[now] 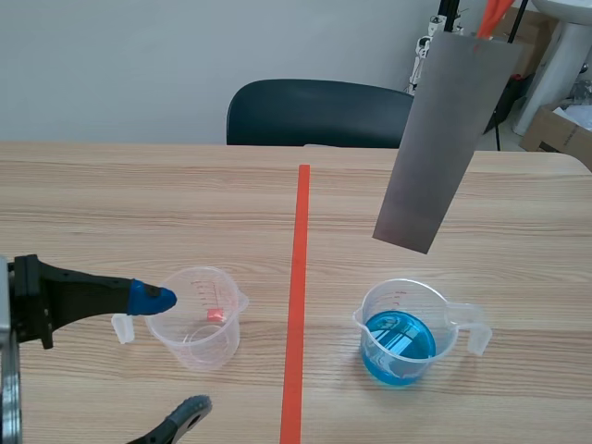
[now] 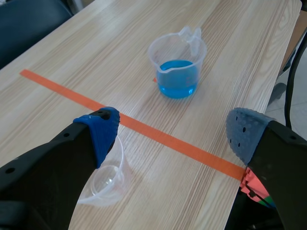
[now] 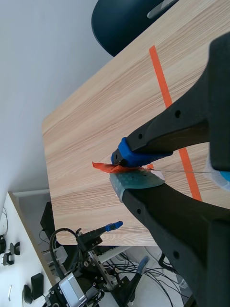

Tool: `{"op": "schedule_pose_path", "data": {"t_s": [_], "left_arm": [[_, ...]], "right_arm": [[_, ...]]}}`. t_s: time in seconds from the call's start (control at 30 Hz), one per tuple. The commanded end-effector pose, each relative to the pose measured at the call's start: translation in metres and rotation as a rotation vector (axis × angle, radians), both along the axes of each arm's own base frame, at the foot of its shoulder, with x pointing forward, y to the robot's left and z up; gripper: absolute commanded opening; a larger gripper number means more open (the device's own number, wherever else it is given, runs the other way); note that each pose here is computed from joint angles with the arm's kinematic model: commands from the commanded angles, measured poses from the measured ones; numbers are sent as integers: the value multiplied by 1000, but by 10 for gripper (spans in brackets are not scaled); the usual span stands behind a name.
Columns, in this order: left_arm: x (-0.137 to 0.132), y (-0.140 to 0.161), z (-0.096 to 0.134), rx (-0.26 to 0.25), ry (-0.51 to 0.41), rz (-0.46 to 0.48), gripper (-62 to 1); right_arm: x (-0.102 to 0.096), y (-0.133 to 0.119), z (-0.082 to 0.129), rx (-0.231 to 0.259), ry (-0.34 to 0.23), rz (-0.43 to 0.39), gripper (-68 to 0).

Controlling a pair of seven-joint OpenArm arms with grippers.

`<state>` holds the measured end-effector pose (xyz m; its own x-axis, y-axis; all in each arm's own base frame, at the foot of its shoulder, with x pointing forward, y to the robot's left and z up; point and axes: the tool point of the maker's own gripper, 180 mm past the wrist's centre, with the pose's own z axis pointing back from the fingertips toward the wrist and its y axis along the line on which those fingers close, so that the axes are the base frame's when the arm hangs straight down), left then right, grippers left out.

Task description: Do the redox reaction experiment. lower the plate into the blue solution

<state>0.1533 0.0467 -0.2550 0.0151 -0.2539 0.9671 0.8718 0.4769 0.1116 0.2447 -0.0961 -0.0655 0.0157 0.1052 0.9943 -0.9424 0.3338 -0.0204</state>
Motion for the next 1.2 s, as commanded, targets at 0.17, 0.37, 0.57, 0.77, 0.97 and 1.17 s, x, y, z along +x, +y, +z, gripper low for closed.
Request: {"op": "schedule_pose_path", "data": {"t_s": [0.17, 0.37, 0.57, 0.77, 0.97, 1.17], "left_arm": [[-8, 27, -11, -59, 24, 63, -131], [-12, 65, -28, -78, 40, 150, -131], [-26, 97, -34, -135, 23, 200, -131], [-40, 124, -19, -244, -53, 229, -131], [-57, 146, -14, -276, -104, 213, -131], [-74, 165, -15, -288, -124, 225, -132]], "right_arm": [[3, -2, 9, 13, 4, -14, -677], [3, -2, 7, 7, 9, -14, -677], [3, 1, -1, -9, 22, -4, -677], [4, 5, -14, -28, 46, 6, -677], [6, 3, -33, -24, 85, -2, -677], [11, 0, -45, -28, 92, -13, -677]]}}
